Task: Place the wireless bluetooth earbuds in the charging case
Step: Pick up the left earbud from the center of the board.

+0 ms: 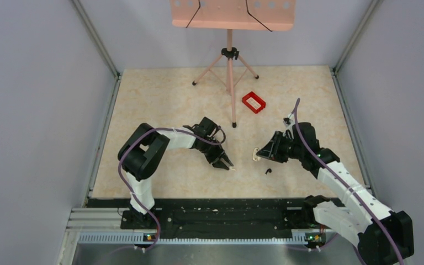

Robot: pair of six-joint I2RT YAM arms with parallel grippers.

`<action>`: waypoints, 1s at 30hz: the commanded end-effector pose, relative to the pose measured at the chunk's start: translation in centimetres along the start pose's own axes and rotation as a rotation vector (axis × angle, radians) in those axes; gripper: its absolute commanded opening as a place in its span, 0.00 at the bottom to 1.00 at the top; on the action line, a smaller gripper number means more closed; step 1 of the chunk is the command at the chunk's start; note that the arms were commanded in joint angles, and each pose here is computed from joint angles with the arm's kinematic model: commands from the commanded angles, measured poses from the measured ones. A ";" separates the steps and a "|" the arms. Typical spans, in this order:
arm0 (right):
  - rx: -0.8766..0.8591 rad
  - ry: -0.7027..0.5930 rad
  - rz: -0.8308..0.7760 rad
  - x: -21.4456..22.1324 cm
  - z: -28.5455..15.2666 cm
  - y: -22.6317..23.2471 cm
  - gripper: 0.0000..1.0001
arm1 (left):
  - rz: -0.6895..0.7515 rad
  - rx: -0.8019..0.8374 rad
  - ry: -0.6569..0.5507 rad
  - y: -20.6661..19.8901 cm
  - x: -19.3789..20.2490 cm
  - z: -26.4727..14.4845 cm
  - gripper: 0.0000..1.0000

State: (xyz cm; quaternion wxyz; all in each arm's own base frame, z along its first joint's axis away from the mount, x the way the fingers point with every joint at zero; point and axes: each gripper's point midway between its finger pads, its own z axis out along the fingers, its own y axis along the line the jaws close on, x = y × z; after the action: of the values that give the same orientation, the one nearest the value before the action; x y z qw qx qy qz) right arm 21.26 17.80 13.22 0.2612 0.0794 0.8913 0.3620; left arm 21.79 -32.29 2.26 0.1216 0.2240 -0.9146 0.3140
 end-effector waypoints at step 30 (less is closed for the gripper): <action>-0.032 -0.040 -0.028 -0.9 -0.6 0.9 0.00 | -0.066 -0.123 -0.116 3.3 -2.8 2.3 0.19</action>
State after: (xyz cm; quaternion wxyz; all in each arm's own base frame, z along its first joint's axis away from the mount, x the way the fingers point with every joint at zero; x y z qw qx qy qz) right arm 21.23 17.80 13.46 0.2653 0.0778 0.8895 0.3639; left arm 21.91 -32.57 2.05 0.1305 0.2368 -0.9106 0.3126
